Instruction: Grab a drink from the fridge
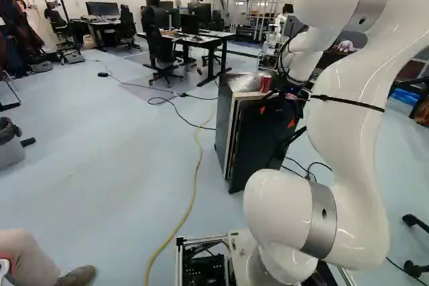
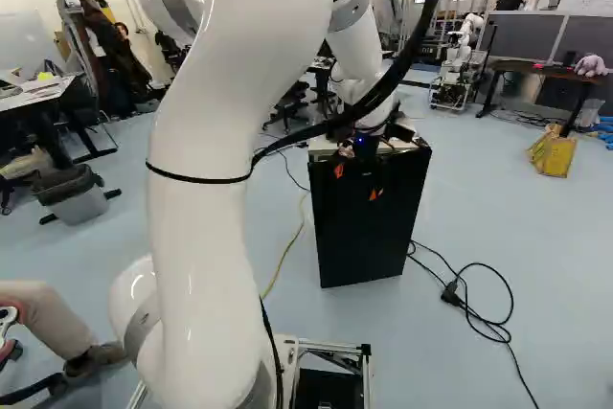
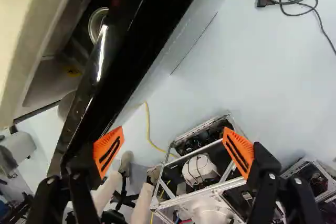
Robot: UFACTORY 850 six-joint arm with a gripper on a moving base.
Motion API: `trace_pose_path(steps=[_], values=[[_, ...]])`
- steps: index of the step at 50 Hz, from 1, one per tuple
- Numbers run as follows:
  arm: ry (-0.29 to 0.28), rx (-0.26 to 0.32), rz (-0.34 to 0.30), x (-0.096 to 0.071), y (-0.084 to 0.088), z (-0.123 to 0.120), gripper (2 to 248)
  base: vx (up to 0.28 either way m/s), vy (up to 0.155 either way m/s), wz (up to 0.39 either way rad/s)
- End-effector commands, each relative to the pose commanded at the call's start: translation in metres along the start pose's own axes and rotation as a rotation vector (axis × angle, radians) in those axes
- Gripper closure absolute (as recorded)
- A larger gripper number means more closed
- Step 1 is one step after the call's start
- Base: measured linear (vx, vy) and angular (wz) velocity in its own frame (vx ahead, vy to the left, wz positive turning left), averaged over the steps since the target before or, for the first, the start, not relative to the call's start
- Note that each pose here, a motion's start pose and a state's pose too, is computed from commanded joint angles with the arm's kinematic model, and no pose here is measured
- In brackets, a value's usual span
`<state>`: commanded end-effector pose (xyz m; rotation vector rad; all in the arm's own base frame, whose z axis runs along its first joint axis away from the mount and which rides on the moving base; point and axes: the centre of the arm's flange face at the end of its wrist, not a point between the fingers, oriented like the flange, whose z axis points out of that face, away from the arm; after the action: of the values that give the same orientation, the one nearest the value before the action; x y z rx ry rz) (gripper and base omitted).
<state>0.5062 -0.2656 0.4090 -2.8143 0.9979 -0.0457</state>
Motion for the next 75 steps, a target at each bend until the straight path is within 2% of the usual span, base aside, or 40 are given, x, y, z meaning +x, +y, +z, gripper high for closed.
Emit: trace_pose_path(steps=[75], values=[[0.069,0.002,-0.037,0.012,-0.022,0.003,3,0.0,0.0,0.0]])
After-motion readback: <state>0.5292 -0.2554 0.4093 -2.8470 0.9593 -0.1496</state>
